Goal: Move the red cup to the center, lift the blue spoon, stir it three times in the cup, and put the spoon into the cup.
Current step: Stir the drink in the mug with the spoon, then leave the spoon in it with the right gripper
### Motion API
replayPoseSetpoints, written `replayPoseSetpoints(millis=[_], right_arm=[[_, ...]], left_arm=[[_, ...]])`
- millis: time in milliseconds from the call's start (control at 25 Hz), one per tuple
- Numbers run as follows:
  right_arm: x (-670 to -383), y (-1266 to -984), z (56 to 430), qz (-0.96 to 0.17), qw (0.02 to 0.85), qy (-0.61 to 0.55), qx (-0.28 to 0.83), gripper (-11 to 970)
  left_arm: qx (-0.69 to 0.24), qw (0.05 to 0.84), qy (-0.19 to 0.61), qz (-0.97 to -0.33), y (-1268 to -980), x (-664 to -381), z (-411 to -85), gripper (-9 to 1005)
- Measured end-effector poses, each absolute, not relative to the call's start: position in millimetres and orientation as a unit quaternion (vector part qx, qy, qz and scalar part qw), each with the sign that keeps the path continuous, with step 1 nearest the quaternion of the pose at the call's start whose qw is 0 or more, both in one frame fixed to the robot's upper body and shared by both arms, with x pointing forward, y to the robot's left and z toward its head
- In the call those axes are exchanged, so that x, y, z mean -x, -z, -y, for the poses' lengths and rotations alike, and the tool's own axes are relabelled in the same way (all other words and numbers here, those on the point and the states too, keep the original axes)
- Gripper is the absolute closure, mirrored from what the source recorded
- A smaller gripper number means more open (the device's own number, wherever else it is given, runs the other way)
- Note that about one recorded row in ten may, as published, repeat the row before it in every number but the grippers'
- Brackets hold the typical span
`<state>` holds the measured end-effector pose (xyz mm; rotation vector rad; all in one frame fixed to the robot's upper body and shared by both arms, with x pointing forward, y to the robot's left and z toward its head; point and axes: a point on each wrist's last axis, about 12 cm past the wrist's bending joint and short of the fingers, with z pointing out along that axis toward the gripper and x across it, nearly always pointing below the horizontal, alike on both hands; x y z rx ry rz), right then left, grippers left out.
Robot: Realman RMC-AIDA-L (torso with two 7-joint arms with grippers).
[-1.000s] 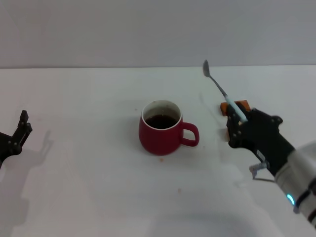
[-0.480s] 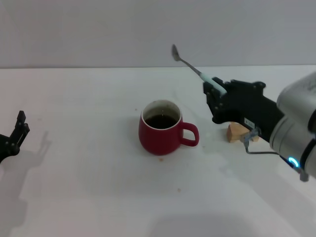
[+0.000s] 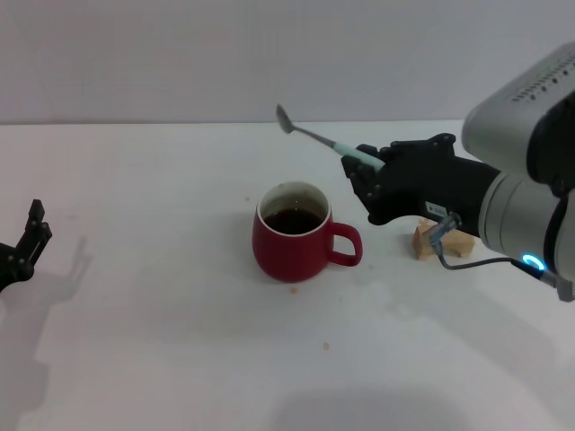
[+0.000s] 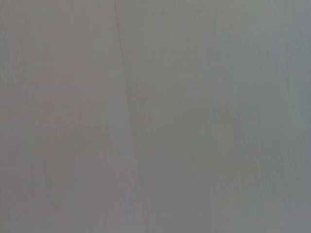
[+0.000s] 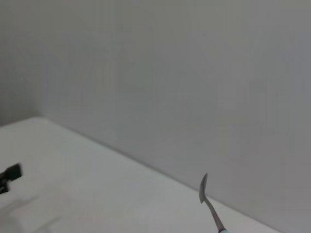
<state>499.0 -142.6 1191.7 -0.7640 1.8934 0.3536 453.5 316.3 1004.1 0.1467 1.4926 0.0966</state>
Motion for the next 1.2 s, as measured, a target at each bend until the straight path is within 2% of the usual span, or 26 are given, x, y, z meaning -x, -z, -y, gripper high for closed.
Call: replayPoseSetpoints(millis=[360, 1200], right_arm=[[-502, -1219, 141, -0.802, 0.462, -0.113, 0.361, 828], [-508, -1226, 132, -0.825, 0.393, -0.059, 0.402, 827]], left_arm=[[-0.067, 0.730, -0.043, -0.679, -1004, -455, -316, 141], [-0.066, 0.729, -0.043, -0.680, -1004, -456, -315, 141]])
